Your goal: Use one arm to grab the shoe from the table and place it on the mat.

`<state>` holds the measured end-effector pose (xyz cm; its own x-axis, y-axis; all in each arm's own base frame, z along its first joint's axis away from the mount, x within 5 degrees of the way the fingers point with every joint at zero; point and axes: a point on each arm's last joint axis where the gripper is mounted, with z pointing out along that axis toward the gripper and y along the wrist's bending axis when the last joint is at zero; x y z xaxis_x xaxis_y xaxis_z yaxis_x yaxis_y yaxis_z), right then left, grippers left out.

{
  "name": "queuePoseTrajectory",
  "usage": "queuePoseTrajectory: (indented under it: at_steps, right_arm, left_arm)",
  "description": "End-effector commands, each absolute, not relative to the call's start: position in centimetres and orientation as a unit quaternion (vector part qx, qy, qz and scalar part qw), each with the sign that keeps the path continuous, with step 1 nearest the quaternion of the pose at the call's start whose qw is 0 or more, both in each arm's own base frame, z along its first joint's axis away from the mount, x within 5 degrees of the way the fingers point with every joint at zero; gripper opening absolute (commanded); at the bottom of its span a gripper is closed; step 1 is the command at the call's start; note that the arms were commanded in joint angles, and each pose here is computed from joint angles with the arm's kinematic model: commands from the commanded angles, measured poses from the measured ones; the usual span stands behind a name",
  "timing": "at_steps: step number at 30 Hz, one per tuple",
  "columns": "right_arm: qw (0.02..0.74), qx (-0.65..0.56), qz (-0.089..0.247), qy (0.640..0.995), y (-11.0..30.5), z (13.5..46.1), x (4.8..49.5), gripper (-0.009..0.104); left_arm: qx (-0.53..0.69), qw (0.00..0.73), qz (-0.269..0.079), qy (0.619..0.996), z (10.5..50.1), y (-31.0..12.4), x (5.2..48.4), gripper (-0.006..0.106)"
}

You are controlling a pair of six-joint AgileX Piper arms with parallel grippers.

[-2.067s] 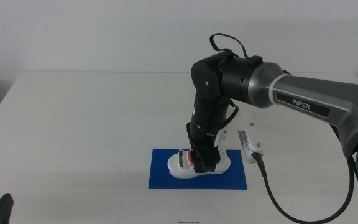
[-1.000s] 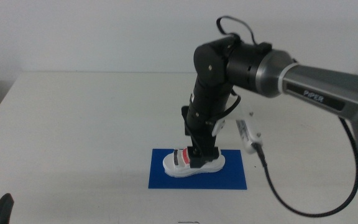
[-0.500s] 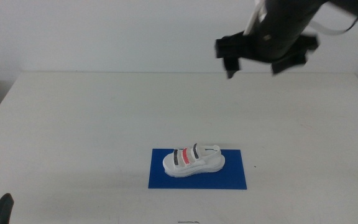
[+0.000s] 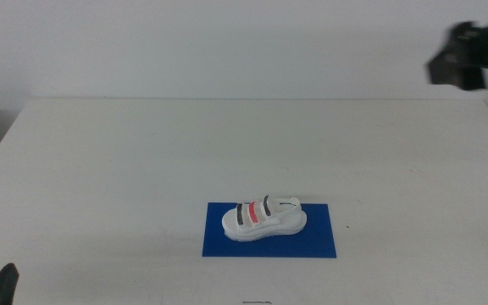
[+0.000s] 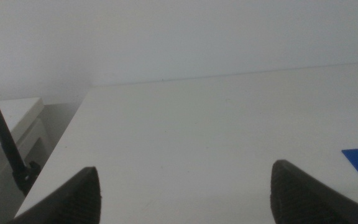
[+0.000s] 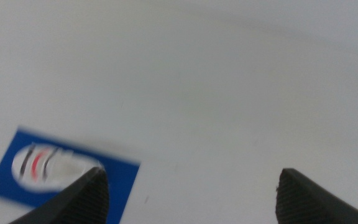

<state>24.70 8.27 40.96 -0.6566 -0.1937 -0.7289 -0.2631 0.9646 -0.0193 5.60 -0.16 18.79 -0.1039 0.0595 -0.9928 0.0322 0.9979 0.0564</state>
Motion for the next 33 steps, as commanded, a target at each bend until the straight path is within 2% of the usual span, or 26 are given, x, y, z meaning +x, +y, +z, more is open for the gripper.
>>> queuePoseTrajectory:
  at_steps: [1, 4, 7, 19, 28, 33]
  right_arm:
    - [0.501, -0.106, 0.048, 0.858, 5.7, 42.1, 22.6, 0.089]
    - [0.565, -0.088, 0.032, 0.820, 3.6, 40.4, 20.4, 0.089]
    - [0.599, -0.077, 0.023, 0.797, 2.5, 38.0, 17.5, 0.089]
    - [0.640, -0.073, 0.025, 0.765, 1.0, 29.0, 7.8, 0.089]
    - [0.686, -0.069, 0.027, 0.724, 0.5, 23.6, 4.3, 0.089]
    - [0.660, -0.069, 0.030, 0.747, 0.6, 21.2, 4.9, 0.089]
  left_arm:
    - [0.022, 0.707, 0.002, 0.707, 19.8, -0.2, 5.5, 0.094]
    - [0.022, 0.707, 0.002, 0.707, 19.8, -0.2, 5.5, 0.094]
    - [0.022, 0.707, 0.002, 0.707, 19.8, -0.2, 5.5, 0.094]
    - [0.022, 0.707, 0.002, 0.707, 19.8, -0.2, 5.5, 0.094]
    - [0.022, 0.707, 0.002, 0.707, 19.8, -0.2, 5.5, 0.094]
    - [0.022, 0.706, 0.002, 0.708, 19.7, -0.2, 5.5, 0.094]
